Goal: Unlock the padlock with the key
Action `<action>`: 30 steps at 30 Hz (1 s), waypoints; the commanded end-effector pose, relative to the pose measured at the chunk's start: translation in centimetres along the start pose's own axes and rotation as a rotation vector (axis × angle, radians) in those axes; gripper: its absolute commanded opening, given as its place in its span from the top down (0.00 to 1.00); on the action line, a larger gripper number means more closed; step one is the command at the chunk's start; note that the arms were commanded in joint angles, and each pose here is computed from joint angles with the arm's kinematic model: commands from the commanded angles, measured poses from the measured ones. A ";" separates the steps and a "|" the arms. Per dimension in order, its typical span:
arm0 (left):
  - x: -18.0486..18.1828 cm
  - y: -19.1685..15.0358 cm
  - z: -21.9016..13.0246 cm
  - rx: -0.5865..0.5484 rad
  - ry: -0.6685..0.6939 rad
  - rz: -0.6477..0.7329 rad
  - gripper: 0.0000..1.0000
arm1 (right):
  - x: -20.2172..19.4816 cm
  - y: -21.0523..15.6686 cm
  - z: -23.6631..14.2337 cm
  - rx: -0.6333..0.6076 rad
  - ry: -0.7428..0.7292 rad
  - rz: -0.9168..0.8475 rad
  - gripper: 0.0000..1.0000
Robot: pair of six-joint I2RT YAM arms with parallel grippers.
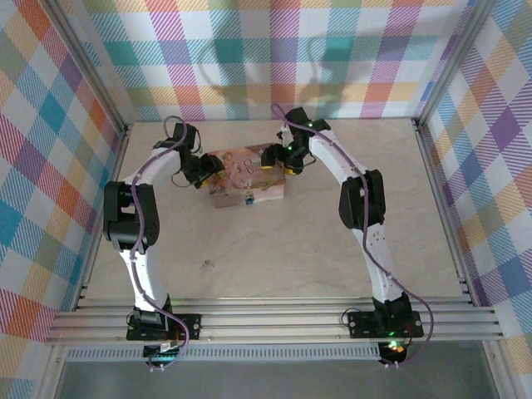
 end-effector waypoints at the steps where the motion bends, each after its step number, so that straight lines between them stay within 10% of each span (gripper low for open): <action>1: -0.4 -1.3 -1.5 0.054 0.064 0.014 0.36 | 2.3 -0.9 -1.1 -0.008 0.023 -0.075 0.16; 16: 0.8 -2.9 -9.0 -0.012 0.198 -0.058 0.25 | 2.3 -1.5 -9.4 -0.145 -0.028 -0.117 0.11; 30: 5.1 -15.8 -11.9 0.083 0.280 -0.186 0.28 | -0.4 -9.7 -10.8 -0.192 0.056 -0.110 0.17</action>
Point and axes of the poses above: each hand's point on the last joint's axis, 136 mm out from that joint toward the fingers, its own z axis out along the fingers, its own x axis along the line the jaws close on, y = z × x, the point moved 10 cm from there along -z, back along the fingers, and after that the axes turned 12 degrees about z, right-handed, at the moved point
